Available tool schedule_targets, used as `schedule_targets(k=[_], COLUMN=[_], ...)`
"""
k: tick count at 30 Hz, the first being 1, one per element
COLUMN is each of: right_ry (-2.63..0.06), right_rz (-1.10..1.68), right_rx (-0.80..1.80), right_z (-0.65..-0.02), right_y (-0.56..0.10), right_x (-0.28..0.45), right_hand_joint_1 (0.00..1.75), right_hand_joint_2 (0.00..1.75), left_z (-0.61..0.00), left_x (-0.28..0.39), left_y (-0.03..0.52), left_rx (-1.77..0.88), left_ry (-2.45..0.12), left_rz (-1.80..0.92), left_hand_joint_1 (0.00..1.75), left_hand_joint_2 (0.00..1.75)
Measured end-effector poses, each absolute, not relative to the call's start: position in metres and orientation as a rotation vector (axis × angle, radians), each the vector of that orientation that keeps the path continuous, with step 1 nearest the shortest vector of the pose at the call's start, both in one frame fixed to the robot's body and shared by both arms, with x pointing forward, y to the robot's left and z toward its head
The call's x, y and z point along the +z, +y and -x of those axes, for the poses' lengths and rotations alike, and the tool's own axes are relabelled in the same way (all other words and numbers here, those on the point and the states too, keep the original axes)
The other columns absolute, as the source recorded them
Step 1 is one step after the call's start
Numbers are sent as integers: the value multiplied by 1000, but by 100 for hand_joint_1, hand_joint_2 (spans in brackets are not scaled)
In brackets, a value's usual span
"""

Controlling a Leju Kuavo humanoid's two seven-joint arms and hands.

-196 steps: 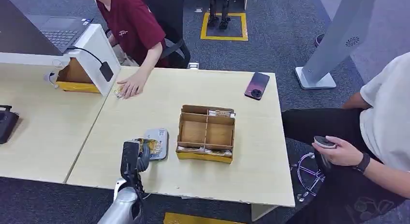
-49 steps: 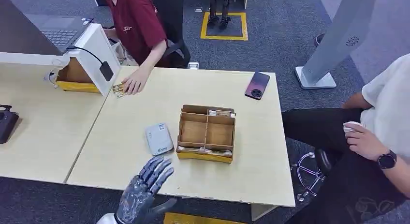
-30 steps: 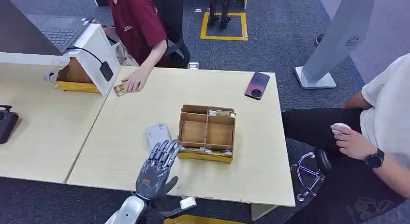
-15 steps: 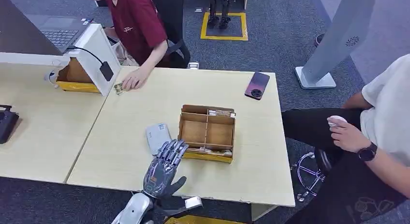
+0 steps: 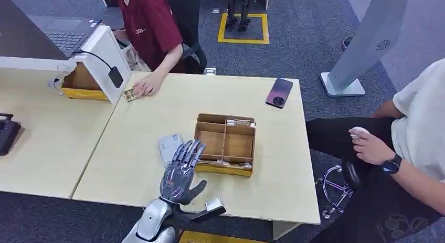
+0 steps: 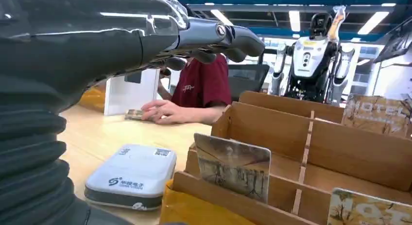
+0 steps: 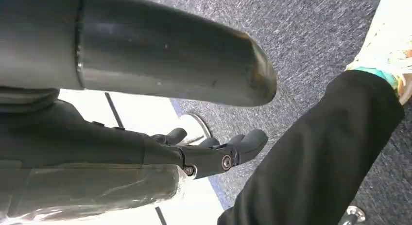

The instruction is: Pass the card to the sensor for recognition and then transmit it.

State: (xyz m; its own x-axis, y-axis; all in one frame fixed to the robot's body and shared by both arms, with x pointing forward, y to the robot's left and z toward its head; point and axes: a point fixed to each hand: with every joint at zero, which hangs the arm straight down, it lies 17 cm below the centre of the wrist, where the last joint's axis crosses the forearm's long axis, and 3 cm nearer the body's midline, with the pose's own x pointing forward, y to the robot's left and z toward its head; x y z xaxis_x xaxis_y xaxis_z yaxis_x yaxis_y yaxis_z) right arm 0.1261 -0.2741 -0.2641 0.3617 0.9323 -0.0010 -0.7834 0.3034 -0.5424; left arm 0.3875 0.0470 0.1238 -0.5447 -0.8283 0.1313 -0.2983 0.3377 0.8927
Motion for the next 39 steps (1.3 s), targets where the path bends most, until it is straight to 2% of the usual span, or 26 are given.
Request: schedule_targets(k=[22,39], right_ry=[-343,-346], right_rz=[498,498], right_rx=[1170,1172], right_z=[-127,-129], right_y=[-273,-272], right_x=[-264,-264], right_hand_joint_1=[0,0], right_hand_joint_2=[0,0], left_z=[-394,-404], left_x=[99,112], left_y=[40,39], left_rx=[-1191,-1151], left_ry=[-1951,-1974], left_rz=[-931,-928], left_hand_joint_1=[0,0], left_hand_joint_2=[175,175])
